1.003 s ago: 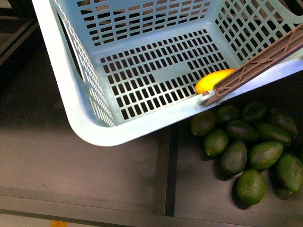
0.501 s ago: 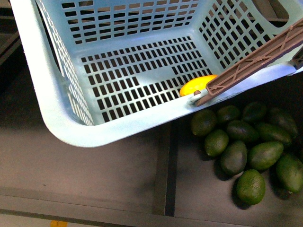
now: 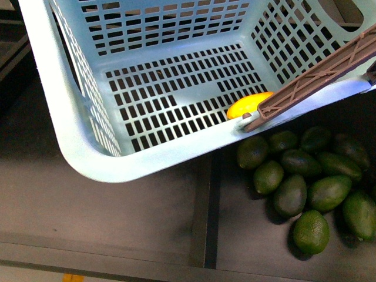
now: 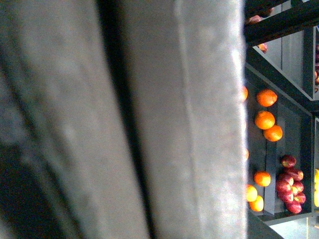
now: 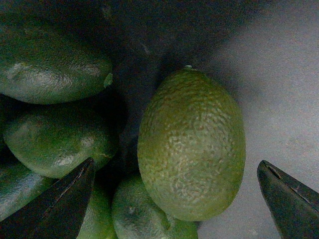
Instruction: Pick mango and avocado into basket
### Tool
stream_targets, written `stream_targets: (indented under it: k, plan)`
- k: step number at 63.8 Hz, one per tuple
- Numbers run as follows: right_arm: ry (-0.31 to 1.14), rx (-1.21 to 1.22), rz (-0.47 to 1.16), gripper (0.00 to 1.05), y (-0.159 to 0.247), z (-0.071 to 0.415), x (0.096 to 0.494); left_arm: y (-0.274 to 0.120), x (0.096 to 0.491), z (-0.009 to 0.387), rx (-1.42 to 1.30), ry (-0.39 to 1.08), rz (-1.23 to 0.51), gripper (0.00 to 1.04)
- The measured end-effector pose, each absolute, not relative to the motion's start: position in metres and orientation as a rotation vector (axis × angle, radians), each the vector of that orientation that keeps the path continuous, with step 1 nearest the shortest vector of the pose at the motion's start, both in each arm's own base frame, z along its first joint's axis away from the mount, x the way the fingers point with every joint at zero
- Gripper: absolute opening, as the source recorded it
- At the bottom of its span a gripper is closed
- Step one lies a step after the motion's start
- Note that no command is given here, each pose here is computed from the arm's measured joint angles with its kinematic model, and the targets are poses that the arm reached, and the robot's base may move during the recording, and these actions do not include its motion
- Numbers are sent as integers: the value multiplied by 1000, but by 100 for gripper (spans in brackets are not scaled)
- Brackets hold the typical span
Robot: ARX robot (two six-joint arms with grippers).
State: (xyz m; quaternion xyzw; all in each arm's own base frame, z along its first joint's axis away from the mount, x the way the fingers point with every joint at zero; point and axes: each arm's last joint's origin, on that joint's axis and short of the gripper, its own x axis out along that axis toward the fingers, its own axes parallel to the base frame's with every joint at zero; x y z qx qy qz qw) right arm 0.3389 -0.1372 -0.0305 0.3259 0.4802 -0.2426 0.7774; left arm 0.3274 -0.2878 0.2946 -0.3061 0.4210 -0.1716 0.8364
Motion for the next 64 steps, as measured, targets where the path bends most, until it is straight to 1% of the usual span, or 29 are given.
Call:
stream_targets:
  k: [26,62,64]
  plan:
    - [1054,691,-515,96,-133,-44,354,-288,327,295,-648,892,-365,28]
    - [1094,679,-523,96,-123,-62,362,-288,327,295,-648,891,-363,28]
    - [1100,679,-525,93,-123,-65,361,-288,327,295,-648,891,-364,28]
